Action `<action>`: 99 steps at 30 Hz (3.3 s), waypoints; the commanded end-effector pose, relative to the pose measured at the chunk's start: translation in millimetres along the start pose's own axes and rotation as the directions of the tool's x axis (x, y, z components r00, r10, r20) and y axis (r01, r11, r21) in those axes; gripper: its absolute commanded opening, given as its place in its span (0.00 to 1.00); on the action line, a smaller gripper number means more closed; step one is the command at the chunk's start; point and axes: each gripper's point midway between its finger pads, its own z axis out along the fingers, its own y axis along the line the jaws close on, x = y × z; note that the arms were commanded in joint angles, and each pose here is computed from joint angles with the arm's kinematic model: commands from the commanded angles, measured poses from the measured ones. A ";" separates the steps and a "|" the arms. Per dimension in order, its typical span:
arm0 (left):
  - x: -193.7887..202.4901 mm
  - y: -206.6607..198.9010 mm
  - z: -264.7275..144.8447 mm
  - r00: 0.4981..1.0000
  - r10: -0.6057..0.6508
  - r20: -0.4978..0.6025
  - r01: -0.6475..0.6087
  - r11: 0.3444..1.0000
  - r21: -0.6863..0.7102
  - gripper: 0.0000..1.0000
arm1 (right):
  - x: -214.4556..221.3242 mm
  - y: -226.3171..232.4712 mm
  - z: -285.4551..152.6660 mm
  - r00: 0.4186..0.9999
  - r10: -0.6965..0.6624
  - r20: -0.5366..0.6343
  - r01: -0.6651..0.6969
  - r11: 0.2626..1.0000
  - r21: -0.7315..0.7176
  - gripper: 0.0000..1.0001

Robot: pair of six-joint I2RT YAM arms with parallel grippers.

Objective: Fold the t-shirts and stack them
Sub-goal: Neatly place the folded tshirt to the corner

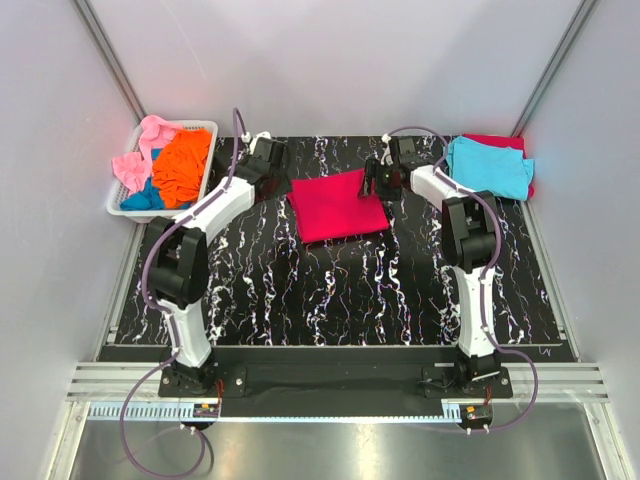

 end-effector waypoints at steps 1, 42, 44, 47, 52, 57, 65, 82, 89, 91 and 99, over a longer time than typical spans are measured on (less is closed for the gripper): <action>-0.7 -15.9 -23.0 1.000 -0.017 -0.023 0.019 0.992 0.122 0.38 | -17.0 0.0 -3.9 0.999 -0.020 0.037 0.021 0.999 -0.048 0.74; 25.6 36.7 -138.2 0.998 -0.051 0.048 0.043 0.986 0.162 0.41 | 53.5 26.8 -6.5 0.976 0.007 -0.217 -0.098 0.906 -0.413 0.00; 28.0 39.2 -140.4 0.998 -0.052 0.046 0.044 0.986 0.159 0.41 | 35.0 24.2 -14.1 0.988 -0.003 -0.156 -0.053 0.933 -0.356 0.00; 32.2 43.1 -144.0 0.998 -0.053 0.043 0.045 0.987 0.157 0.41 | 6.7 17.4 -28.8 0.996 -0.030 -0.083 0.007 0.966 -0.260 0.00; 36.9 49.8 -149.0 0.998 -0.052 0.043 0.045 0.988 0.146 0.41 | -32.2 -21.1 -54.0 0.995 -0.104 0.003 0.104 0.994 0.034 0.00; 42.1 53.3 -147.5 0.998 -0.044 0.033 0.039 0.990 0.133 0.42 | -74.8 -56.1 -89.4 0.980 -0.173 0.094 0.140 0.948 0.286 0.00; 46.3 55.1 -140.5 0.999 -0.034 0.013 0.032 0.993 0.117 0.41 | -140.0 -99.7 -149.2 0.944 -0.258 0.207 0.126 0.859 0.496 0.00; 52.9 55.1 -125.8 1.000 -0.006 -0.025 0.009 0.996 0.094 0.42 | -196.4 -253.4 -241.5 0.919 -0.173 0.355 -0.159 0.660 0.734 0.00; 56.0 49.1 -113.1 0.998 -0.002 -0.062 0.007 0.996 0.093 0.41 | -168.2 -317.4 -234.3 0.917 -0.048 0.396 -0.316 0.519 0.794 0.00; 57.2 49.8 -111.1 0.998 -0.003 -0.067 0.009 0.996 0.086 0.41 | -156.4 -338.9 -236.1 0.910 -0.015 0.414 -0.365 0.445 0.818 0.00; 58.8 53.1 -107.3 0.998 0.012 -0.067 -0.007 0.997 0.072 0.41 | -137.7 -383.2 -243.2 0.878 0.033 0.477 -0.462 0.313 0.830 0.00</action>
